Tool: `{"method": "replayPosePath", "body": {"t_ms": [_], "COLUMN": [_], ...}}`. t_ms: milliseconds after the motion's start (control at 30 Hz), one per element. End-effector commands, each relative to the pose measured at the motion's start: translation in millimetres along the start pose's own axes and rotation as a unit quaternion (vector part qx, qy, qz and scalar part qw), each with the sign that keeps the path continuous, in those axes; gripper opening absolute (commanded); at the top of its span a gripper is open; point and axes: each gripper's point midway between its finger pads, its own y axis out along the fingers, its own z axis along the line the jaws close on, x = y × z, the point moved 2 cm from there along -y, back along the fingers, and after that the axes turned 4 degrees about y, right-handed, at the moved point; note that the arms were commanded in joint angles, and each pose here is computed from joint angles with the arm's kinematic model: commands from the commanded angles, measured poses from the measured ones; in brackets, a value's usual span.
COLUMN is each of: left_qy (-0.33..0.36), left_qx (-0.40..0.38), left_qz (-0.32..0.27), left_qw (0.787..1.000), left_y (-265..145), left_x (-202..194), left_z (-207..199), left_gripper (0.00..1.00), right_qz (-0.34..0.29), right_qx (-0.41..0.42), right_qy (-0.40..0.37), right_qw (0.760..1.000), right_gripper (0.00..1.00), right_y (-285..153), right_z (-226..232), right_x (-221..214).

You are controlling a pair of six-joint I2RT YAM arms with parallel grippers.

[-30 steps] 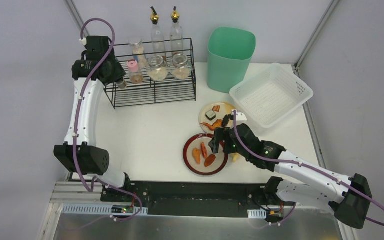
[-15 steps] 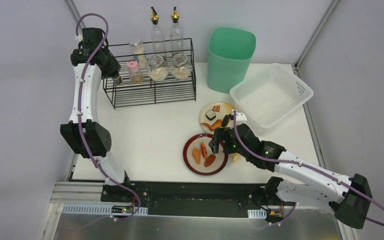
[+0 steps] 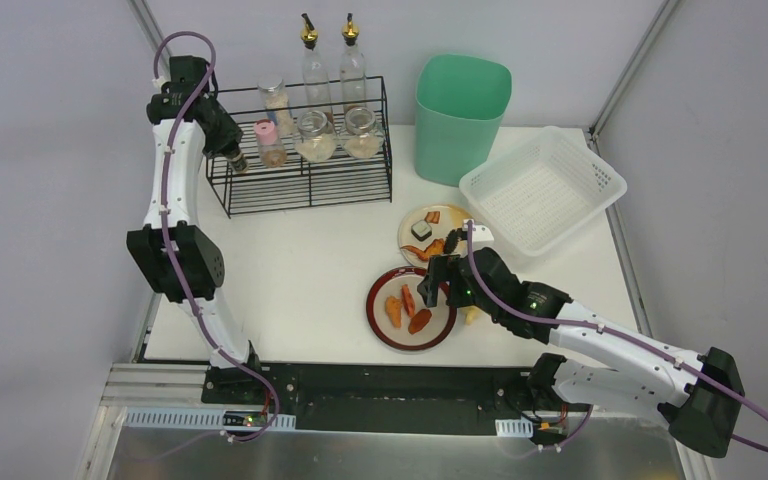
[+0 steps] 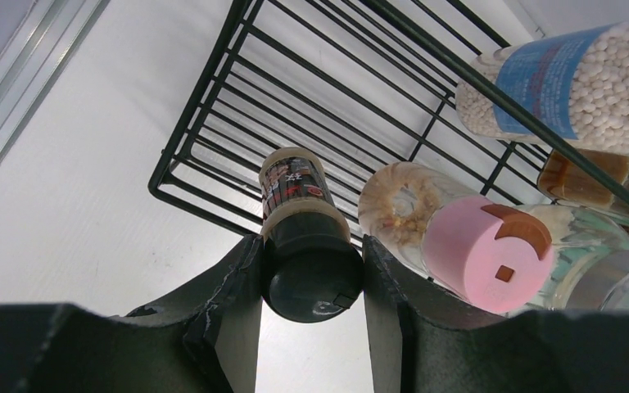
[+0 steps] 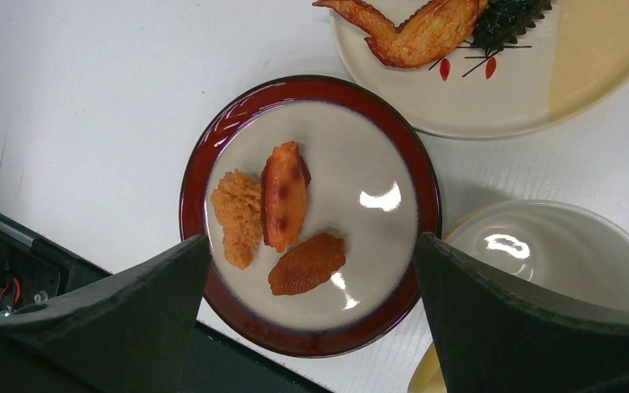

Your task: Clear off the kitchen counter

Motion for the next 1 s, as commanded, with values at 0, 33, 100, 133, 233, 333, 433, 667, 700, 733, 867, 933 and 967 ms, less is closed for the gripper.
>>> {"method": "replayPosePath", "body": {"t_ms": [0,33,100,133,233,333,433,667,700,733,867,933,967], "left_qy": [-0.026,-0.027,-0.03,-0.031,-0.033,-0.035,-0.035,-0.034,-0.033,-0.034,-0.034,-0.033,-0.034], "left_qx": [-0.001,-0.001,0.0,0.001,0.005,0.007,0.012,0.014,0.015,0.015,0.014,0.011,0.011], "left_qz": [-0.019,-0.018,-0.017,-0.017,-0.014,-0.012,-0.014,-0.015,-0.015,-0.015,-0.017,-0.019,-0.02], "left_qw": [0.999,0.999,0.999,0.999,0.999,0.999,0.999,0.999,0.999,0.999,0.999,0.999,0.999], "left_y": [-6.1,-4.9,-2.3,-1.2,2.7,6.2,8.6,11.6,11.1,11.6,9.1,4.9,2.4], "left_x": [14.3,14.7,14.8,15.2,14.2,13.7,14.6,15.8,16.0,15.9,16.2,16.5,16.7], "left_z": [0.6,0.6,0.8,0.6,1.1,0.7,1.9,2.2,2.4,2.0,2.5,2.0,2.6], "left_gripper": [0.0,0.0,0.05,0.06,0.18,0.37,0.48,0.69,0.71,0.71,0.73,0.73,0.73], "right_qz": [-0.017,-0.018,-0.018,-0.019,-0.02,-0.019,-0.019,-0.019,-0.019,-0.018,-0.017,-0.017,-0.017], "right_qx": [0.017,0.017,0.018,0.019,0.019,0.02,0.021,0.021,0.021,0.02,0.021,0.021,0.021], "right_qy": [0.003,0.003,0.003,0.003,0.004,0.004,0.005,0.005,0.005,0.004,0.004,0.005,0.005], "right_qw": [1.0,1.0,1.0,1.0,1.0,1.0,1.0,1.0,1.0,1.0,1.0,1.0,1.0], "right_gripper": [0.99,0.99,0.99,0.99,0.99,0.99,0.99,0.99,0.99,0.99,0.99,0.99,0.99], "right_y": [-5.9,-6.0,-6.2,-6.5,-7.3,-7.4,-7.6,-7.5,-7.3,-7.1,-6.9,-7.1,-7.1], "right_z": [9.7,9.6,9.8,10.1,10.0,10.2,10.5,10.7,10.3,10.3,10.4,10.8,10.5], "right_x": [11.4,11.7,11.8,12.1,12.4,12.0,12.3,12.4,12.1,11.7,11.5,11.6,11.3]}}
